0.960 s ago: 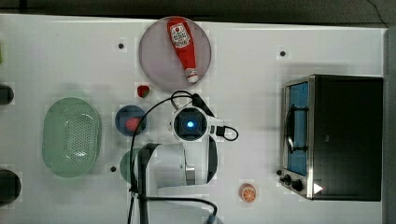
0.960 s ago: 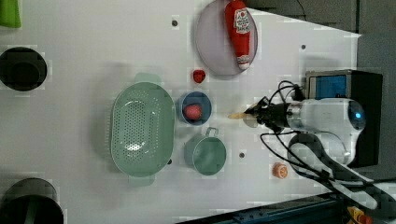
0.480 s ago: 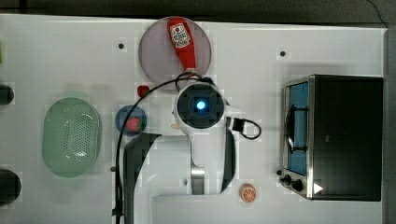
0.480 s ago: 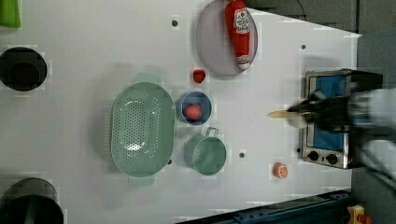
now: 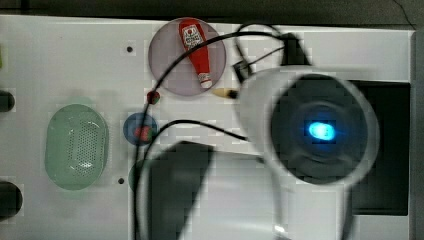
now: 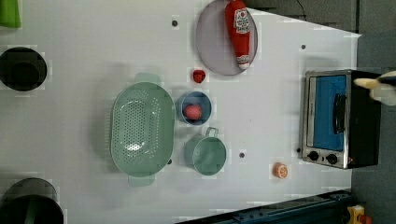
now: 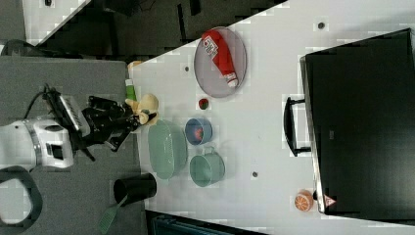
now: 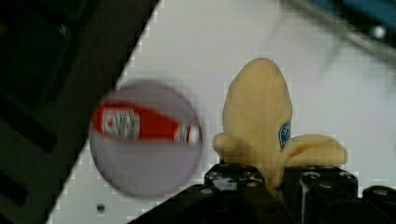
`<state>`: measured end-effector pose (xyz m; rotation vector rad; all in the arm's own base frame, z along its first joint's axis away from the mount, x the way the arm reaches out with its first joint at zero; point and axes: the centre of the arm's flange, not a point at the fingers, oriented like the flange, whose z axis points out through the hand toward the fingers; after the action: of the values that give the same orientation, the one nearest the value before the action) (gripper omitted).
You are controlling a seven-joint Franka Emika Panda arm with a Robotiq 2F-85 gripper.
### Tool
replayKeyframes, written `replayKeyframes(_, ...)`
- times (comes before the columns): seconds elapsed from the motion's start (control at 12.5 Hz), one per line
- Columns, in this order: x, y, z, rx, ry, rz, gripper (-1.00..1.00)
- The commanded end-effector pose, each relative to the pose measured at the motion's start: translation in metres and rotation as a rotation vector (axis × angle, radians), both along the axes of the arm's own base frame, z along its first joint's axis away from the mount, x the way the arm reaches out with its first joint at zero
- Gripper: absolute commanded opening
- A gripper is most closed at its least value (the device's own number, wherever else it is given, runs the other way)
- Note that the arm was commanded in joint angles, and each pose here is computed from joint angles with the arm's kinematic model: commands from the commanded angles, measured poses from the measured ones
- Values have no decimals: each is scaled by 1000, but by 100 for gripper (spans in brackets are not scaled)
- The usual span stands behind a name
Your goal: Pick banana from table and place on oven.
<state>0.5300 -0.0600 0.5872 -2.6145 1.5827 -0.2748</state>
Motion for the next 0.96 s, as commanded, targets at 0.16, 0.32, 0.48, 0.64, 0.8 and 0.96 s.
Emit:
replayKeyframes(0.16,-23,-117,-55,33,144,-38,-61)
replayKeyframes(0.32,-36,-168,-71,13,173,2,-61)
replayKeyframes(0.48,-47,-217,-90,-27,208,89,-61)
replayKeyframes(0.64,-50,-259,-108,-80,215,174,-61)
replayKeyframes(0.8,-49,-288,-130,-140,223,263,-61)
replayKeyframes(0.96,-45,-304,-157,-175,255,329,-51)
